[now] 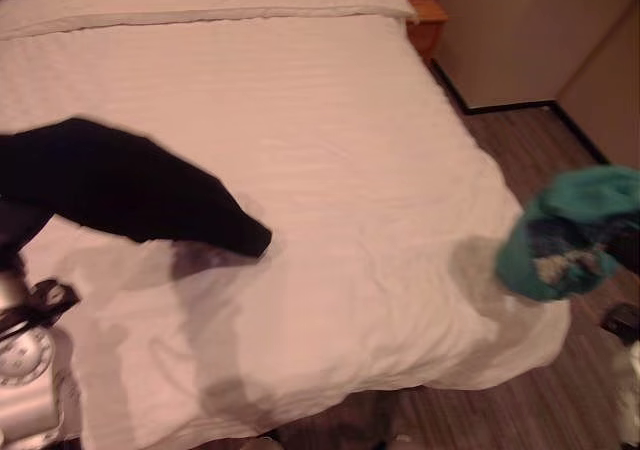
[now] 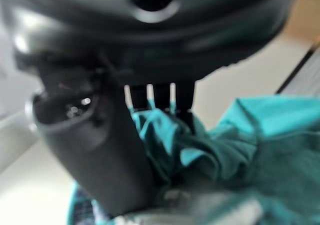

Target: Pick up bed clothes into laundry basket.

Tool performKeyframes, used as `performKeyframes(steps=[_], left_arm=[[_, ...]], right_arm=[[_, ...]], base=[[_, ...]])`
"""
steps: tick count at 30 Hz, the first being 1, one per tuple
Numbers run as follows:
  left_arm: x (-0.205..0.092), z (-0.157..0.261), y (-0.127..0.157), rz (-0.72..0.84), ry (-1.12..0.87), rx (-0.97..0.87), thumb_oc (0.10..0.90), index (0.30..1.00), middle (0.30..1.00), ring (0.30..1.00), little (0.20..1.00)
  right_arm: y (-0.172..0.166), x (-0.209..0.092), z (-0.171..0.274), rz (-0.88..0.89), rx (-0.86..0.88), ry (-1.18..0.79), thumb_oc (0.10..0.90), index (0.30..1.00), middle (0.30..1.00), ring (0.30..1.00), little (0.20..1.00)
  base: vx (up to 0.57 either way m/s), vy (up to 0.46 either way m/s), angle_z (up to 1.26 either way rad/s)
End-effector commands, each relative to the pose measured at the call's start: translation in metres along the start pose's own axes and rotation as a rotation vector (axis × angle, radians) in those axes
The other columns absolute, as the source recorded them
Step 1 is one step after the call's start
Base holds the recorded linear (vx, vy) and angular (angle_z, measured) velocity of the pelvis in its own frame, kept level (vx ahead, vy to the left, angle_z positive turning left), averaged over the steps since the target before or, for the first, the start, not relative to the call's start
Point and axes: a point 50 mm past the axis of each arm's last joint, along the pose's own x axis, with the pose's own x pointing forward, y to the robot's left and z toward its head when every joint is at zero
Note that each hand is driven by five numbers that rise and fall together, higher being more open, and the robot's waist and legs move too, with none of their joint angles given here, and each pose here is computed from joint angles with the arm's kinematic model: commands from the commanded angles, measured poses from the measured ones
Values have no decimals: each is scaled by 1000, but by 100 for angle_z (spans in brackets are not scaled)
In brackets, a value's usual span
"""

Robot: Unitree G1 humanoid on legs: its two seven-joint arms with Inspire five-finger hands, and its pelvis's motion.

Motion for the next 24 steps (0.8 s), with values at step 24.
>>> performKeyframes(steps=[24], left_arm=[[-3,75,-1,-78,-380,-76,400,300,300,300,300]], right_arm=[[-56,22,103,-77,-125,-436,400,300,300,300,300]], base=[[-250,-109,-38]])
